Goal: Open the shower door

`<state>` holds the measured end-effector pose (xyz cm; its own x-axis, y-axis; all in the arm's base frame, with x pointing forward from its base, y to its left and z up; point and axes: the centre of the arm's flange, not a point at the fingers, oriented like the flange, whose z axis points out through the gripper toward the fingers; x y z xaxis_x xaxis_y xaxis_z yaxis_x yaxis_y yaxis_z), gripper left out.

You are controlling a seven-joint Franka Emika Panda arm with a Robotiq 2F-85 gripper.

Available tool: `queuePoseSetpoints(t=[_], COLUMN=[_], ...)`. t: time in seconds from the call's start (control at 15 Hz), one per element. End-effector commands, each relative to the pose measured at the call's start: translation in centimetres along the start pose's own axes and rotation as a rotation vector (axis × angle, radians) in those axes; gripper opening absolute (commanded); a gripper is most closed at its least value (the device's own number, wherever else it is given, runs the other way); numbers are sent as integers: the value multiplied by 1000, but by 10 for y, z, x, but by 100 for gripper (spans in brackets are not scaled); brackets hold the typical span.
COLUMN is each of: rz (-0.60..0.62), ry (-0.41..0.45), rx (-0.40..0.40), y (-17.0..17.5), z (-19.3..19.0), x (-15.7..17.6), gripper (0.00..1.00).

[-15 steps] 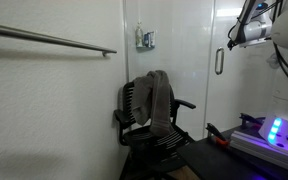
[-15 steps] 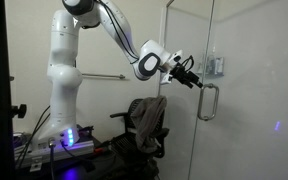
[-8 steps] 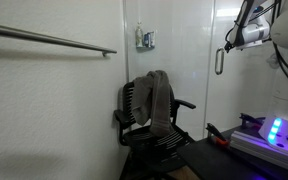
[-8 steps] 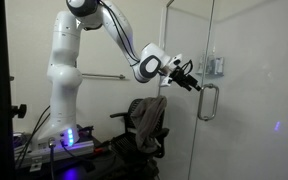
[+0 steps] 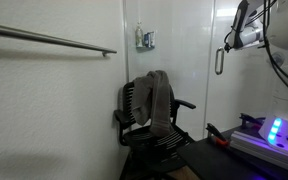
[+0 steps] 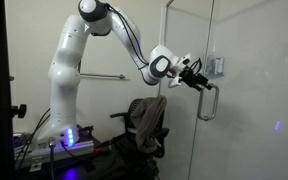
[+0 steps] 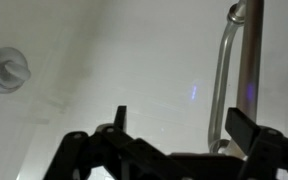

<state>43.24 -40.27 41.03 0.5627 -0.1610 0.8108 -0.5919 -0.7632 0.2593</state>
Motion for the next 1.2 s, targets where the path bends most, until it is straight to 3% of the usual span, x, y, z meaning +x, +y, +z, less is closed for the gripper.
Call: queuePoseSetpoints(t=[0.0,0.2,0.4,0.47,0.53,0.8,1.13], rz=[3,17,6,-5,21,28,40], ry=[-13,-26,-93,-105,-49,-54,-84], rx=[18,71,107,101,53,21,26], y=[4,-7,-10,-10,-8,-2,3], z=[44,52,45,42,29,11,-30], x=[14,15,15,17,7,11,19], gripper=[100,100,100,100,100,100,100])
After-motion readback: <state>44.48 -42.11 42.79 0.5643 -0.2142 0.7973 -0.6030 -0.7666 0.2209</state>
